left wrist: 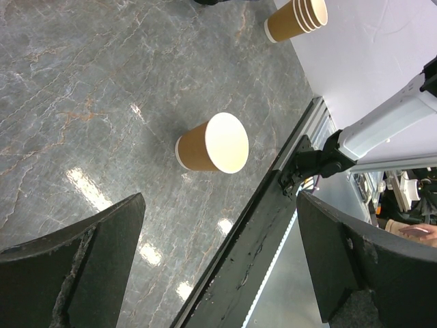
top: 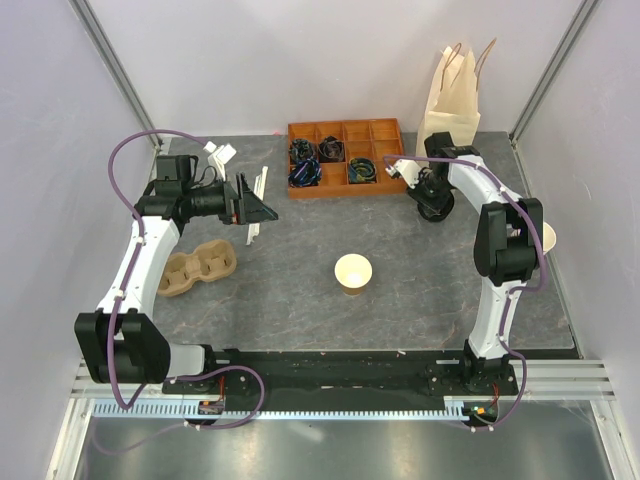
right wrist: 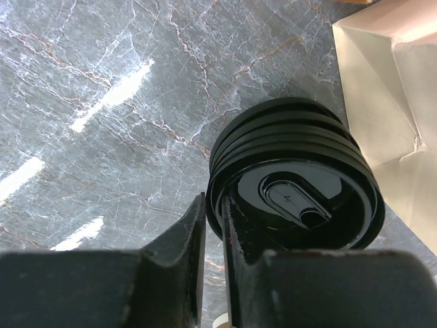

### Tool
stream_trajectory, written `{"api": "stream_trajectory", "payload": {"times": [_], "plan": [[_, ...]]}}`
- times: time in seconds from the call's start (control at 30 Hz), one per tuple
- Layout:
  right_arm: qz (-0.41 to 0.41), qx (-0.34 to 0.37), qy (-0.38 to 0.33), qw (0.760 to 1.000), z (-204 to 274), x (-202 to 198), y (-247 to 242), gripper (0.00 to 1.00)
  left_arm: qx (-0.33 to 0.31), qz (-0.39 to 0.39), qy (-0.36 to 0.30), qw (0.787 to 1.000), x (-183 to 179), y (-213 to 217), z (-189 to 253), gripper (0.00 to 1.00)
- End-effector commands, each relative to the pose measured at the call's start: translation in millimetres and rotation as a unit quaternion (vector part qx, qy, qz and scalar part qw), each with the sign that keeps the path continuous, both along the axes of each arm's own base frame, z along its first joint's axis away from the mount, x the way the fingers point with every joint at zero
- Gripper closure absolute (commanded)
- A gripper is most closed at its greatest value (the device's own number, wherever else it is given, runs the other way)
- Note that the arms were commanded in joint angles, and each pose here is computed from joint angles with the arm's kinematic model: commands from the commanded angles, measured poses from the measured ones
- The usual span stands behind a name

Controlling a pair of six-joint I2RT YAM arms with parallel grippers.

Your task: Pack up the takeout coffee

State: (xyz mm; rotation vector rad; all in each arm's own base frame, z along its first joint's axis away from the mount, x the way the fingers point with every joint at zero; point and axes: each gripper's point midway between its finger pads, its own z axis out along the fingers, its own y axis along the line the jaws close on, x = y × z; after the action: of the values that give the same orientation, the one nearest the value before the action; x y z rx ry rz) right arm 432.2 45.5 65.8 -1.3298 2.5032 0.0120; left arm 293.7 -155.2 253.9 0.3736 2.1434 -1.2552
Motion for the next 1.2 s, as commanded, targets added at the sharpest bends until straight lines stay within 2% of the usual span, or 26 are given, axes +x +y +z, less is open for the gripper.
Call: {"api": "stream_trajectory", "payload": {"times": [0.0,0.07,0.1,0.13,0.5,0.53,0.7,0.9,1.07,1.17], "plan": [[-0.003,0.003,-0.02,1.0,9.4,10.6,3.2,0.84,-0.006,0.002,-0.001,1.0,4.9,-1.5,0.1,0.0],[-0.004,0.008,-0.02,1.0,11.3,10.5,5.0,0.92,-0.007,0.002,-0.001,1.0,5.4,-1.7,0.4,0.0],[-0.004,0.011,-0.02,1.0,12.7,10.3,6.5,0.99,-0.007,0.002,-0.001,1.0,5.6,-1.7,0.5,0.0],[-0.007,0.014,-0.019,1.0,15.2,9.2,6.7,1.0,-0.007,0.002,-0.001,1.0,5.5,-1.7,-0.1,0.0],[-0.038,0.095,-0.009,0.995,45.6,-0.2,33.3,1.0,-0.016,0.017,0.018,1.0,15.2,-17.9,-16.1,0.01],[-0.041,0.101,-0.007,0.994,46.2,-0.1,35.2,1.0,-0.021,0.011,0.005,1.0,21.0,-27.7,-15.5,0.01],[-0.063,0.124,0.004,0.99,45.8,-0.3,43.6,1.0,-0.048,0.016,0.03,0.998,37.6,-69.3,-20.4,0.02],[-0.071,0.142,-0.039,0.987,88.3,9.4,47.8,1.0,-0.072,-0.022,0.041,0.996,47.7,-118.1,-18.4,0.03],[-0.067,0.189,-0.059,0.978,140.5,1.0,61.3,1.0,-0.093,-0.031,-0.011,0.995,55.5,-121.1,3.4,0.03],[-0.047,0.254,-0.031,0.966,166.1,-21.0,86.4,1.0,-0.096,-0.043,-0.07,0.992,46.5,-115.8,21.1,0.03]]}}
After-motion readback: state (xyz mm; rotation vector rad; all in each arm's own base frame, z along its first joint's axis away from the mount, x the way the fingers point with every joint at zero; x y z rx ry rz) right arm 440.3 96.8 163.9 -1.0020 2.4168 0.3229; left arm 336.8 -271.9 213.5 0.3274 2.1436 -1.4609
